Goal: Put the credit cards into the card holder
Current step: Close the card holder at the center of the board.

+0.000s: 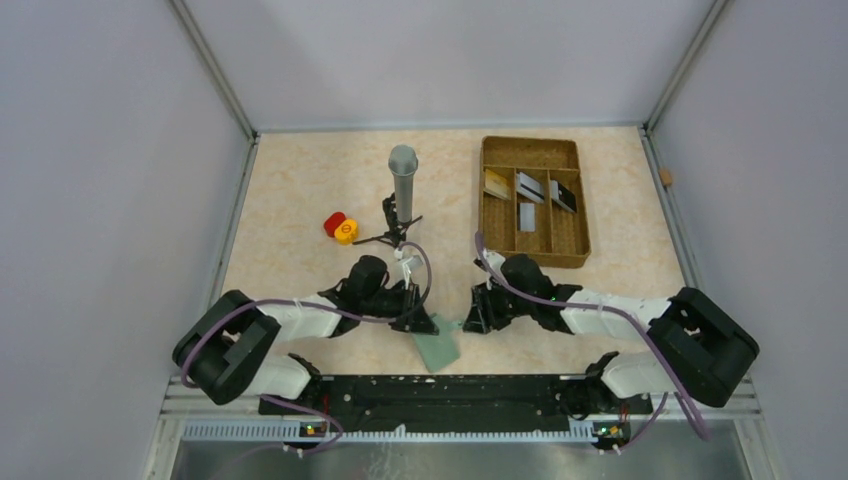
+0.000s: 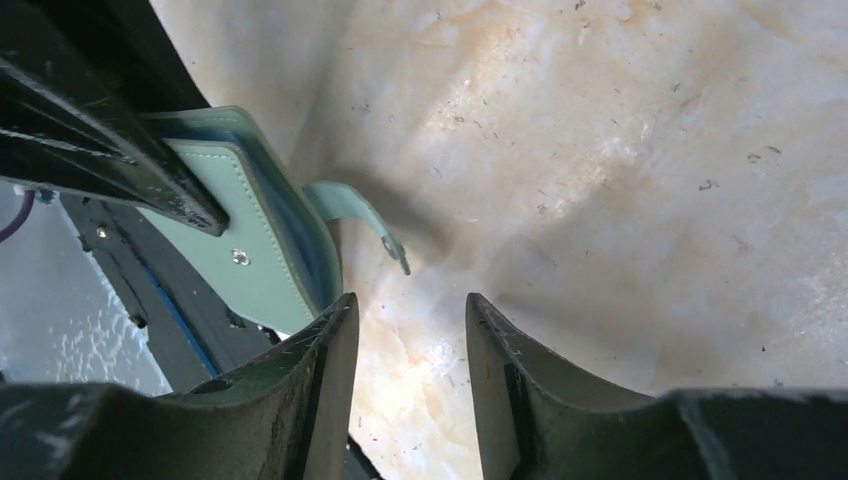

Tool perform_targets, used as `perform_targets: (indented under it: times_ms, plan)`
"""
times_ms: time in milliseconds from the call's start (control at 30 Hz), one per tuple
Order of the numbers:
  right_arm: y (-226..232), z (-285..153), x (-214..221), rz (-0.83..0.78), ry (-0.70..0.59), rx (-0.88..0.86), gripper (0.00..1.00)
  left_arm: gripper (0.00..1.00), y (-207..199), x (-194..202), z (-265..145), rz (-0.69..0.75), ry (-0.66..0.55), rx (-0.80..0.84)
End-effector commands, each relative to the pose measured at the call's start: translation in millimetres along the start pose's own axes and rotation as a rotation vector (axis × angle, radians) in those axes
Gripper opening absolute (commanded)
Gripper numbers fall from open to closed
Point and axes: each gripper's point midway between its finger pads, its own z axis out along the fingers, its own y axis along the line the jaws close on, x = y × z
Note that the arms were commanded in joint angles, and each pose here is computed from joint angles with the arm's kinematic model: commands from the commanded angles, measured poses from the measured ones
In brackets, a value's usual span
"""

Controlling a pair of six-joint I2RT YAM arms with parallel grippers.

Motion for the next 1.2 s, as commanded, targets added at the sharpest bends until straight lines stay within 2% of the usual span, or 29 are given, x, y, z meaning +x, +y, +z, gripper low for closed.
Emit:
perform_targets:
  times_ms: [0, 167, 367, 600, 833, 1167]
  plan:
    - [5, 7, -31, -0.057, -0.085, -0.023, 0.41, 0.0, 14, 8, 2, 0.017, 0.034, -0.052]
    - [1, 15, -33, -0.062, -0.087, -0.035, 0.37, 0.0, 15, 8, 2, 0.015, 0.04, -0.054]
    - [3, 19, -34, -0.068, -0.09, -0.066, 0.25, 0.0, 16, 9, 3, 0.012, 0.043, -0.058]
    - [10, 16, -33, -0.097, -0.101, -0.114, 0.0, 0.0, 20, 8, 3, -0.002, 0.042, -0.084]
    - [17, 18, -29, -0.122, -0.086, -0.169, 0.01, 0.0, 24, 9, 4, -0.018, 0.047, -0.099]
    - [8, 25, -28, -0.107, -0.076, -0.135, 0.06, 0.0, 25, 10, 5, -0.023, 0.052, -0.098]
